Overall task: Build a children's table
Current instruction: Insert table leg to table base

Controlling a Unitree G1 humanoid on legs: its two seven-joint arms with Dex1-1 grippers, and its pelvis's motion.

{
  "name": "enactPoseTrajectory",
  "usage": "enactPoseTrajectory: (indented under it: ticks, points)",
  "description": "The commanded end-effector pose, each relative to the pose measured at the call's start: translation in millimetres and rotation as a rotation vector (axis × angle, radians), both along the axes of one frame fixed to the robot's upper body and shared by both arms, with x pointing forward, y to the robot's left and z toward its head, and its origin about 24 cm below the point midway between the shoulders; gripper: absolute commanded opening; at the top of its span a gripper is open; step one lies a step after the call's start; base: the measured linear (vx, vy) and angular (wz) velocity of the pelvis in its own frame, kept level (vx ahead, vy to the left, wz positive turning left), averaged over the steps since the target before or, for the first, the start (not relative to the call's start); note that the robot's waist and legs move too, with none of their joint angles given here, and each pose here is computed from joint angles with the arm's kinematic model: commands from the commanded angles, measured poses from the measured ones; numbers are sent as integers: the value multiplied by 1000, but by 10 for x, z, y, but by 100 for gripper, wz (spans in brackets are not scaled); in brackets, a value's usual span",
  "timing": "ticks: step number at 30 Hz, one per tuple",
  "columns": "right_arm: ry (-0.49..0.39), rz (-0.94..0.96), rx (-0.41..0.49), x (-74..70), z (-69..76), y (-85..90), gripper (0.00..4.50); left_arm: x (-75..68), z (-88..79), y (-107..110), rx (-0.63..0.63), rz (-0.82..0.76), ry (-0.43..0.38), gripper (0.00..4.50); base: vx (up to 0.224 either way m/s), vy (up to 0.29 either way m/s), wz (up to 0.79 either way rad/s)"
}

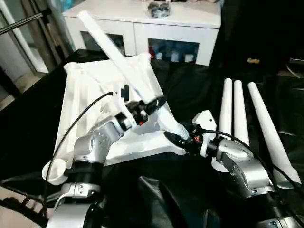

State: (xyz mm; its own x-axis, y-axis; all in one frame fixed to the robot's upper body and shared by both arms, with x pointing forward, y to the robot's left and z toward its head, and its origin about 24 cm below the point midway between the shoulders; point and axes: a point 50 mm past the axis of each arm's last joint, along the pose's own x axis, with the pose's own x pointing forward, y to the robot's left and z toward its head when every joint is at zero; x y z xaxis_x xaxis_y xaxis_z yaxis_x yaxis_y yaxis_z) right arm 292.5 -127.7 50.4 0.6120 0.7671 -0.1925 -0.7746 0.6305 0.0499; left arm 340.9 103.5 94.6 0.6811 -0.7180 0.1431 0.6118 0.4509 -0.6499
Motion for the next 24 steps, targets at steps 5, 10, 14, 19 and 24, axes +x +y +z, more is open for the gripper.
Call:
enactPoseTrajectory:
  ticks: [5,10,14,19,24]
  points:
    - [-29,4,68,20,115,40,270,-6,250,-20,-175,-73,-64,418,0,0,0]
    - [2,19,161,16,196,40,270,-85,362,-40,-201,-161,-135,428,0,0,0]
    - [23,66,206,-19,254,41,270,-109,409,-63,-137,-197,-182,394,0,0,0]
    - [44,132,225,-65,294,38,270,-108,489,-75,-36,-229,-238,350,0,0,0]
    - [51,151,237,-68,345,17,270,-85,564,-18,-7,-227,-264,306,0,0,0]
